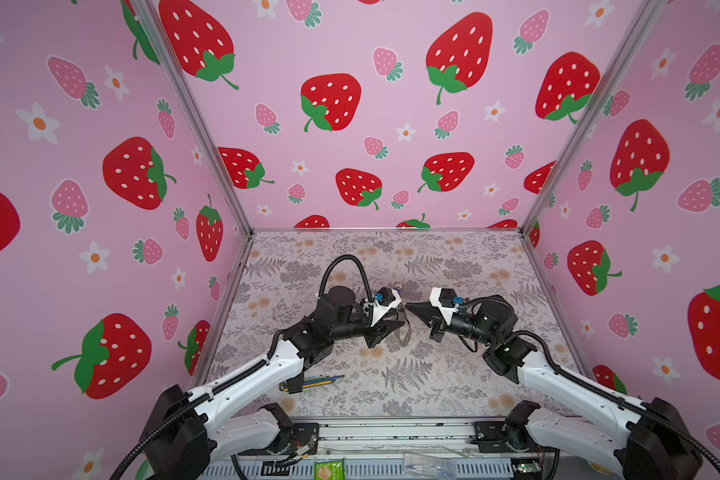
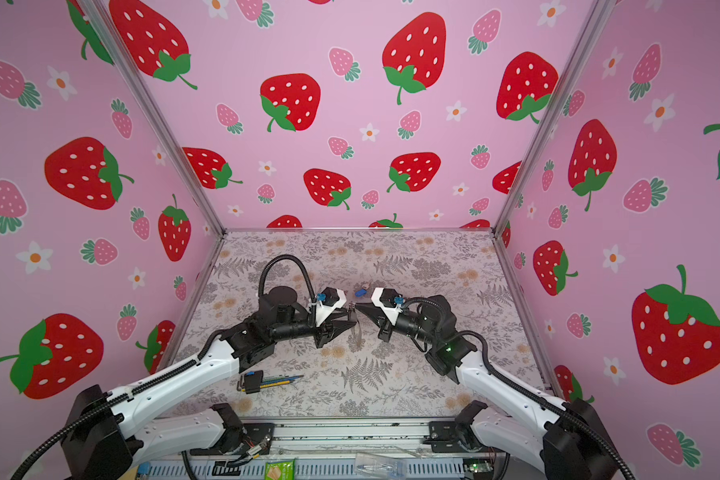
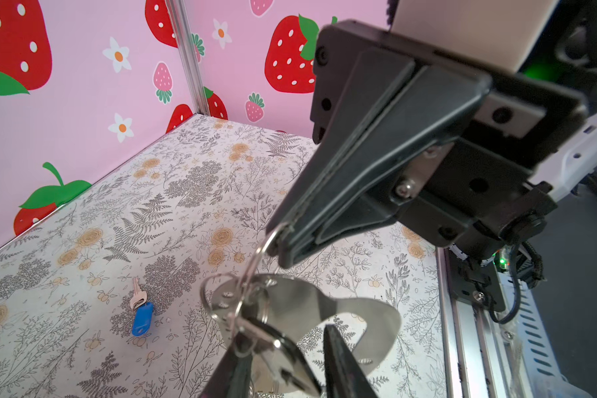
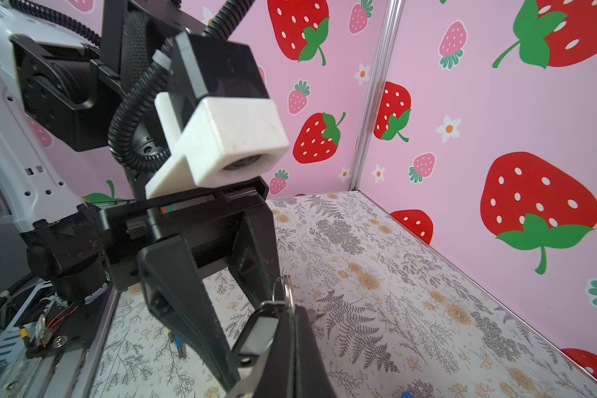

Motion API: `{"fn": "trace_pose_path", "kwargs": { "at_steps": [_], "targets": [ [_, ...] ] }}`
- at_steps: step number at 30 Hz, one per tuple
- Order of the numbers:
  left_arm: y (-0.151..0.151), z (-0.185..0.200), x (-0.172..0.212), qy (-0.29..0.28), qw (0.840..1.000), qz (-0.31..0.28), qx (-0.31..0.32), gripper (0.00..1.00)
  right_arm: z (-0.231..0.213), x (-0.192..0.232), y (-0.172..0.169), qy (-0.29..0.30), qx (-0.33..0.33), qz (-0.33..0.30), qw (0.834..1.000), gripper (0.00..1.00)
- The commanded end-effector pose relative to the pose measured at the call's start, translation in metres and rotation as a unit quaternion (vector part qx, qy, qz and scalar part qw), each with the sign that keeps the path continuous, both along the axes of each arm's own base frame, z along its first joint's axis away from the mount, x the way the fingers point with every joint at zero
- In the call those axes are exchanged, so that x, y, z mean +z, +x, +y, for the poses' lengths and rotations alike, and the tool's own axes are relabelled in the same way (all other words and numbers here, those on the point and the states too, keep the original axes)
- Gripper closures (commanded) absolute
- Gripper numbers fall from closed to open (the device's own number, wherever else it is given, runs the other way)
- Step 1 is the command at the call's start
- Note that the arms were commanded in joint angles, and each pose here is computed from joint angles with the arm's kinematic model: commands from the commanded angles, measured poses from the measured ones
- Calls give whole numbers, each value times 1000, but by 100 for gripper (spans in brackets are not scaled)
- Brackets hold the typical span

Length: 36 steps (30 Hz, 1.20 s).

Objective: Put the keys on the keyring

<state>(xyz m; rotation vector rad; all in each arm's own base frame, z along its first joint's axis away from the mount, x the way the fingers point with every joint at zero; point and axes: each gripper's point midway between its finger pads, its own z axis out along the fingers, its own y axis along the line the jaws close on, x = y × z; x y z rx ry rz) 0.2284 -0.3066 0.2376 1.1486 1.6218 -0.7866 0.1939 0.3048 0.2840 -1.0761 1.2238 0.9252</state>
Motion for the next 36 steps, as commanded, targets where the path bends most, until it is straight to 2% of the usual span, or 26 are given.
{"fn": "trace_pose_path", "kwargs": {
  "at_steps": [1, 4, 7, 18, 36],
  "targets": [
    [4, -5, 20, -11, 1000, -23, -1, 63, -2, 28, -3, 33, 6, -28, 999, 100],
    [4, -3, 23, -9, 999, -34, 2, 48, -1, 26, -4, 32, 11, -27, 999, 100],
    [3, 0, 27, 0, 999, -50, 1, 45, -2, 25, -7, 31, 15, -28, 999, 100],
    [0, -2, 38, 8, 997, -77, -20, 53, -1, 22, -11, 31, 31, -26, 999, 100],
    [-2, -9, 30, 21, 997, -60, -39, 77, -7, 23, -4, 58, 4, -10, 998, 100]
  ]
}}
